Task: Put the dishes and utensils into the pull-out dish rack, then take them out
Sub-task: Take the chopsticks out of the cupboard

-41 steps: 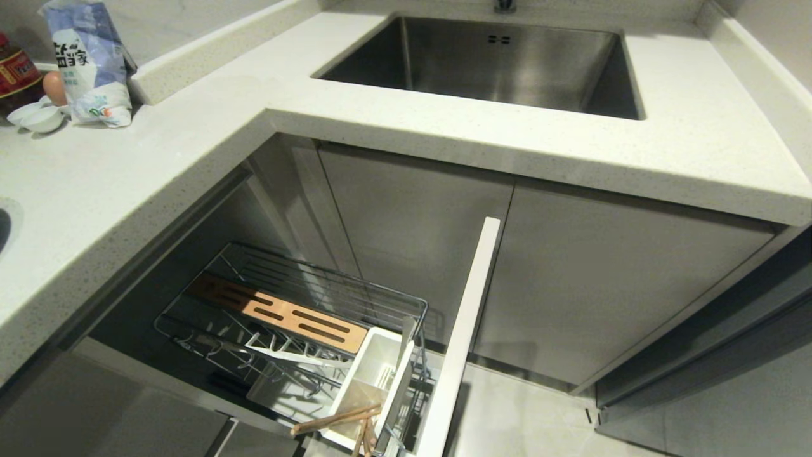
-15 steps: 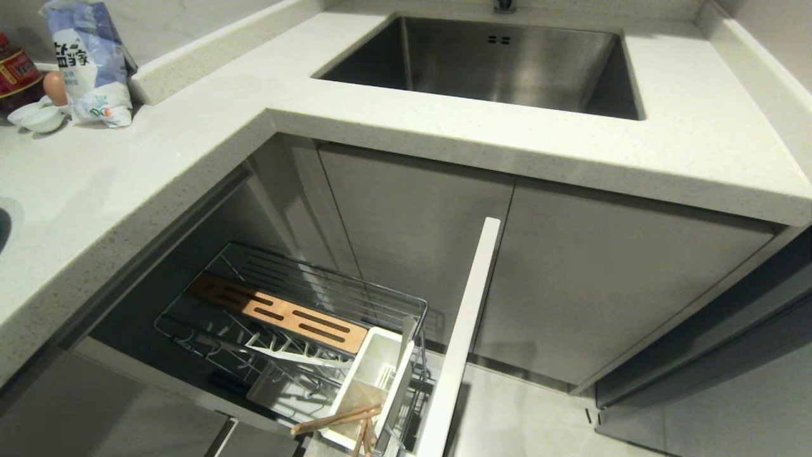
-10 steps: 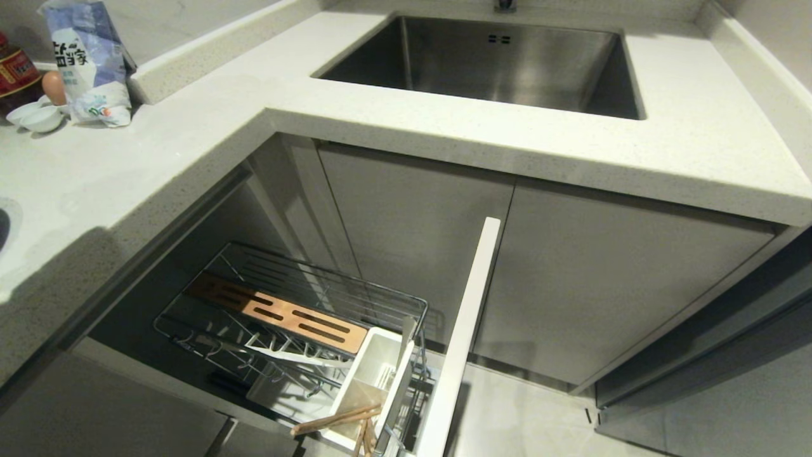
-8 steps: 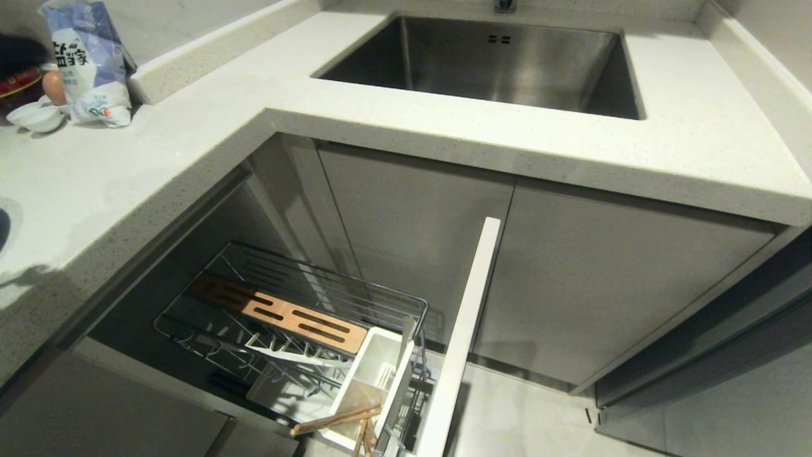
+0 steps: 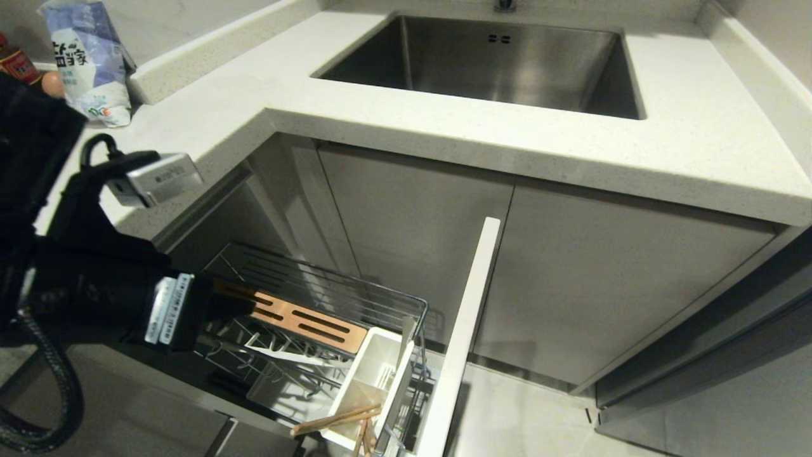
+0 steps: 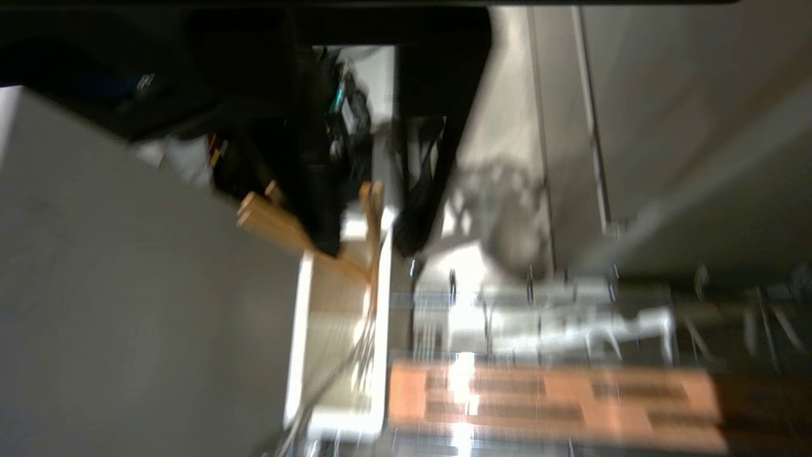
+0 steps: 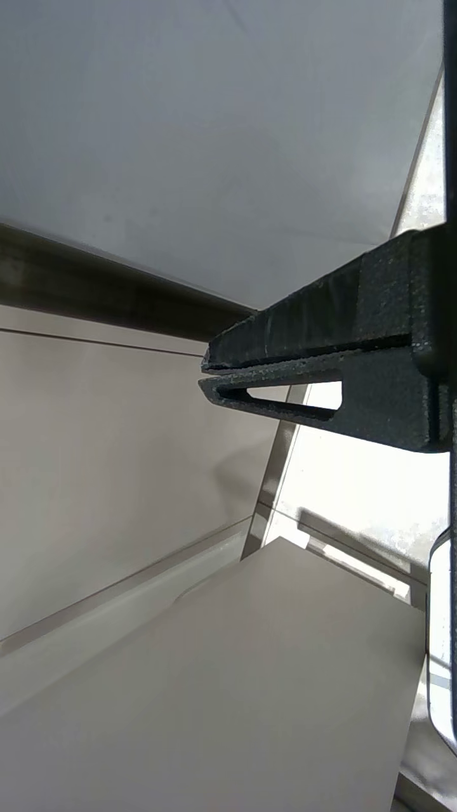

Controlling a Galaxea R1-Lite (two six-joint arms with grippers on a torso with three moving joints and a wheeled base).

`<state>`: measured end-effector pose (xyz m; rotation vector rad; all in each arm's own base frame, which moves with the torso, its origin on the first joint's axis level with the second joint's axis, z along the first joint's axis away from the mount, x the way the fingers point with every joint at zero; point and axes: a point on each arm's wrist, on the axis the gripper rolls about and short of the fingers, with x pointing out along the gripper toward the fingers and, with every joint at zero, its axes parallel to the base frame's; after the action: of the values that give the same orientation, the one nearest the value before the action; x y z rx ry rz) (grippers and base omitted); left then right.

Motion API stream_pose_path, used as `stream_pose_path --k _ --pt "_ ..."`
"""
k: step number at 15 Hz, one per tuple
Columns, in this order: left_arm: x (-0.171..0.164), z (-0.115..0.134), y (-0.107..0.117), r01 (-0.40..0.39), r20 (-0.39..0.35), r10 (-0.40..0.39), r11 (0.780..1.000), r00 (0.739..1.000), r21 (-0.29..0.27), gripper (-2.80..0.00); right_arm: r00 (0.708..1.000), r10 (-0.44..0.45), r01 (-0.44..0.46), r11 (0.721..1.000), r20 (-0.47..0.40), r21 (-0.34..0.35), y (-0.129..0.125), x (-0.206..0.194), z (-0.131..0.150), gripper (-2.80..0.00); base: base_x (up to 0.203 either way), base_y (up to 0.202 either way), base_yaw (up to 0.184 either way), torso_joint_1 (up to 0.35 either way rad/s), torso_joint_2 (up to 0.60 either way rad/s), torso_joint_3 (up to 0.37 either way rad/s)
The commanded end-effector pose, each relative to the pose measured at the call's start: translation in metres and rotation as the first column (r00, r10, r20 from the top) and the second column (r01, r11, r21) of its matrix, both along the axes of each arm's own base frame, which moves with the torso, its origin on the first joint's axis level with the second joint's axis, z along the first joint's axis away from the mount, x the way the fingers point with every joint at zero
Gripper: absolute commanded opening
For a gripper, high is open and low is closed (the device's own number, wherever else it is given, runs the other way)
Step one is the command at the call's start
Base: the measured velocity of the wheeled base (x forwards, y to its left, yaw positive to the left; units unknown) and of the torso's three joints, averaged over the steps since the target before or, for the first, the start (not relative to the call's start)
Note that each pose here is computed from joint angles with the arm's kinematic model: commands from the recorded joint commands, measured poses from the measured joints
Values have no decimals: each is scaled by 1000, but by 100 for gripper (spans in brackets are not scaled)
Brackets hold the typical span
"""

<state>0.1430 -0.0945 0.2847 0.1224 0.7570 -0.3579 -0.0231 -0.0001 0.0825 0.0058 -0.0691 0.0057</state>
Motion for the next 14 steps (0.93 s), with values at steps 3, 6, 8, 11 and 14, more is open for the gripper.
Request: stream_pose_path --k 3,6,8,11,14 --pt "21 -40 -18 32 -272 7 990 962 140 0 1000 1 -1 1000 -22 0 0 2 -6 -280 0 0 0 0 0 0" --pt "37 -61 -30 35 -369 40 980 929 195 0 1000 1 -1 1000 -22 0 0 2 -6 -280 0 0 0 0 0 0" --pt "50 -81 -38 49 -456 75 966 887 255 0 1000 1 -1 1000 -22 0 0 2 -6 -280 0 0 0 0 0 0" --pt "66 -108 -50 85 -590 126 945 798 317 0 1000 1 -1 1000 -22 0 0 2 -6 -280 0 0 0 0 0 0" --pt "84 -133 -61 120 -698 157 936 699 331 0 1000 1 -1 1000 -22 0 0 2 -6 -280 0 0 0 0 0 0"
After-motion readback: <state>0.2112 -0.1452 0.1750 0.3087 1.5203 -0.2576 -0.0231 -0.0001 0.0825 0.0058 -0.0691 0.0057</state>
